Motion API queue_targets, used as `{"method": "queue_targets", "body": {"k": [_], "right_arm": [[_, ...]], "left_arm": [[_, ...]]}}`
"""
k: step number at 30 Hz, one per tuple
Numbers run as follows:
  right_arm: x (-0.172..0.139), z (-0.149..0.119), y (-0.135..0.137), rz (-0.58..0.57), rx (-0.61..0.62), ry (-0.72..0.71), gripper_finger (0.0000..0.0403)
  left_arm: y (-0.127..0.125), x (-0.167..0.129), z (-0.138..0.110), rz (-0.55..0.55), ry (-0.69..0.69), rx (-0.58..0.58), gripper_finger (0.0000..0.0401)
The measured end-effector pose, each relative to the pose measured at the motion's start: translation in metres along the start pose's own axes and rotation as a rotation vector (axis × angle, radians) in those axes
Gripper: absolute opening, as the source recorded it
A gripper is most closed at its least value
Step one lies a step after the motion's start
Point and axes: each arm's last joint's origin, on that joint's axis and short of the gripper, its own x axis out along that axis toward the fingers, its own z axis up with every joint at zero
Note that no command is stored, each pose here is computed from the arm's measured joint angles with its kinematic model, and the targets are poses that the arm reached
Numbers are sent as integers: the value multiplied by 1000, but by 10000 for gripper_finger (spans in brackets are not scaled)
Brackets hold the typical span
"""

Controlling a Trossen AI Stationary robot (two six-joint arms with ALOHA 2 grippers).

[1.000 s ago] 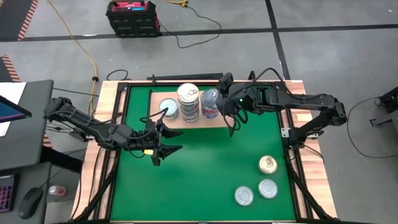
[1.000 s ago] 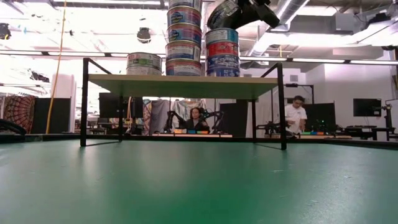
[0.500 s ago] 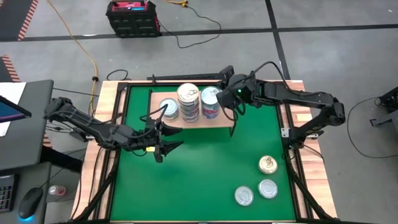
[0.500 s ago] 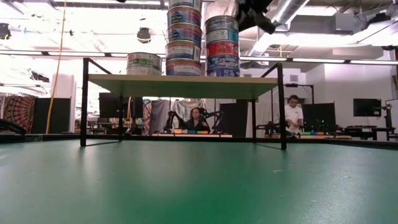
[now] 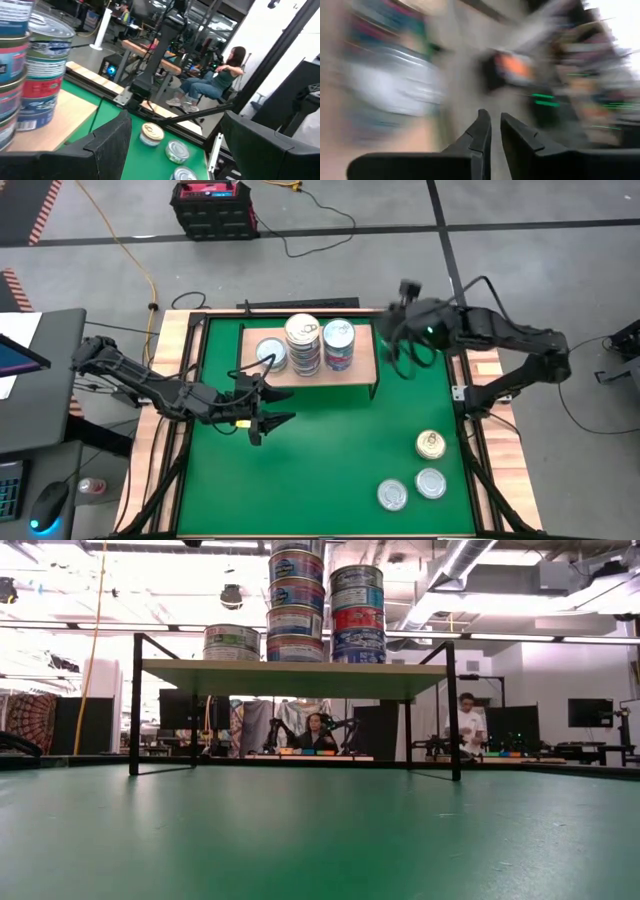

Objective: Stack canned seafood by type on shelf
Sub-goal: Stack the blue tuna can on top of the colored tuna cans

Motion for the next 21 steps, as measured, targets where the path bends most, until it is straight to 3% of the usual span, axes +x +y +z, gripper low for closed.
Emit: {"method": "queue_targets", "body": {"k": [5,8,16,21], "right_arm": [[-23,0,27,617,293,-102,80],[-24,4,62,865,348,-62,80],[-19,-18,178,1143,375,145,79],[-13,-53,224,1224,453,269,91]], "left_arm": [[1,0,0,9,1,4,295],[3,1,0,22,1,8,295],[6,10,-8,35,19,1,295],[5,12,-13,21,47,-22,295]]}}
